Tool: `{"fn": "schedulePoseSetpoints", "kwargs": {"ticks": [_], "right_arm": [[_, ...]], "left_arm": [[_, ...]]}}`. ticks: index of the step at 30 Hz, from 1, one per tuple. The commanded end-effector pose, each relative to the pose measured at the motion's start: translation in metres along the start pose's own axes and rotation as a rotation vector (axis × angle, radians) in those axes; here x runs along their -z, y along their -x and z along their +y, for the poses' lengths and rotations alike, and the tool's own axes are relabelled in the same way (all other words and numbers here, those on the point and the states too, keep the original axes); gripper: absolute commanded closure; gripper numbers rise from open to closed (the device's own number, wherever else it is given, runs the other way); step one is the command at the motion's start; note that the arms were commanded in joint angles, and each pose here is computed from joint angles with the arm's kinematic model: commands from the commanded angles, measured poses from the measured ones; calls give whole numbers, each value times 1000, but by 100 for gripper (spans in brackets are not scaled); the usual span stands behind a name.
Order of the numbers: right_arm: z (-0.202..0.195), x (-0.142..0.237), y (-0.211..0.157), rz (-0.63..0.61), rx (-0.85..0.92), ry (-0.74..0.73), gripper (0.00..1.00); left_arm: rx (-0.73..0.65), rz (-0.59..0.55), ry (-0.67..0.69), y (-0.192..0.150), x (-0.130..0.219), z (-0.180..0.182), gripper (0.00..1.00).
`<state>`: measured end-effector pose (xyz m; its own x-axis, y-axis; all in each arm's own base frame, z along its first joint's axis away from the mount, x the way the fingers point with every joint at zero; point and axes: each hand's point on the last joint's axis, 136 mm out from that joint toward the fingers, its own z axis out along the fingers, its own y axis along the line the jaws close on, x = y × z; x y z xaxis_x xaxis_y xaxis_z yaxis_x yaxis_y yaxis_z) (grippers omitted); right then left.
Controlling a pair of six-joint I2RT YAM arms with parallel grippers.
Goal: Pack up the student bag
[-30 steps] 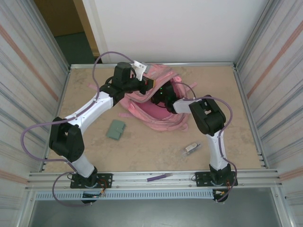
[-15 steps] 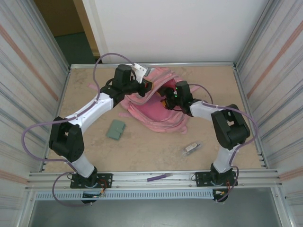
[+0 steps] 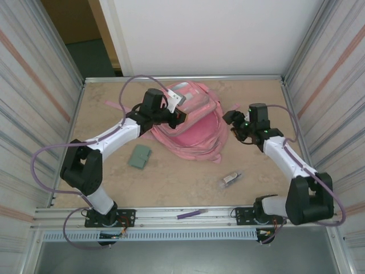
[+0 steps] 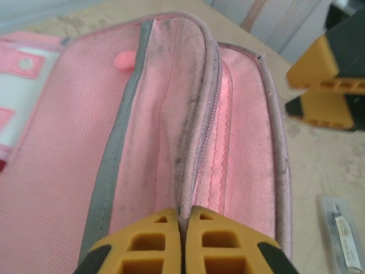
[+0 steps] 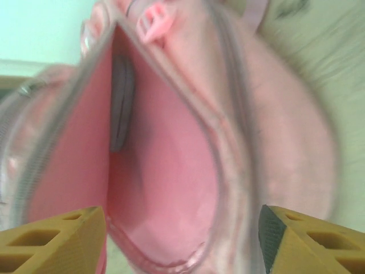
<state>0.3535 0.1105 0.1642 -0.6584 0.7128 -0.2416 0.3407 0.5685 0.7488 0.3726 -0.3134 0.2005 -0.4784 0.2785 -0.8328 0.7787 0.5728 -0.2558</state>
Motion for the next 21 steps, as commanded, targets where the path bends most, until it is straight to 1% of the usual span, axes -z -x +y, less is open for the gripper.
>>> {"fn": "schedulePoseSetpoints", "kwargs": {"ticks": [1,2,3,4,7,11,15,17,18,19,21], "right_arm": [[-17,17,1,-41,130,-84,29],[-8,22,2,-50,177,-64,29],[0,26,3,-57,222,-55,29],[8,30,3,-66,272,-51,30],[31,36,-1,-96,416,-51,30],[57,33,-10,-96,534,-42,30],[89,25,-34,-79,649,-11,31],[109,19,-54,-54,701,37,32],[116,15,-65,-32,725,53,32],[122,11,-77,-14,743,64,32],[128,-1,-98,32,765,78,32]], "left_arm": [[18,42,2,-17,-1,-3,78],[29,49,12,-22,0,-5,69],[43,53,28,-26,2,-7,64],[59,57,47,-31,4,-9,61],[109,85,84,-48,19,-16,56],[186,116,207,-71,48,-7,51],[219,84,326,-90,77,7,45],[296,72,394,-106,91,23,41],[374,72,439,-118,100,35,39],[459,68,460,-128,108,46,38],[569,72,482,-150,118,64,38]]}}
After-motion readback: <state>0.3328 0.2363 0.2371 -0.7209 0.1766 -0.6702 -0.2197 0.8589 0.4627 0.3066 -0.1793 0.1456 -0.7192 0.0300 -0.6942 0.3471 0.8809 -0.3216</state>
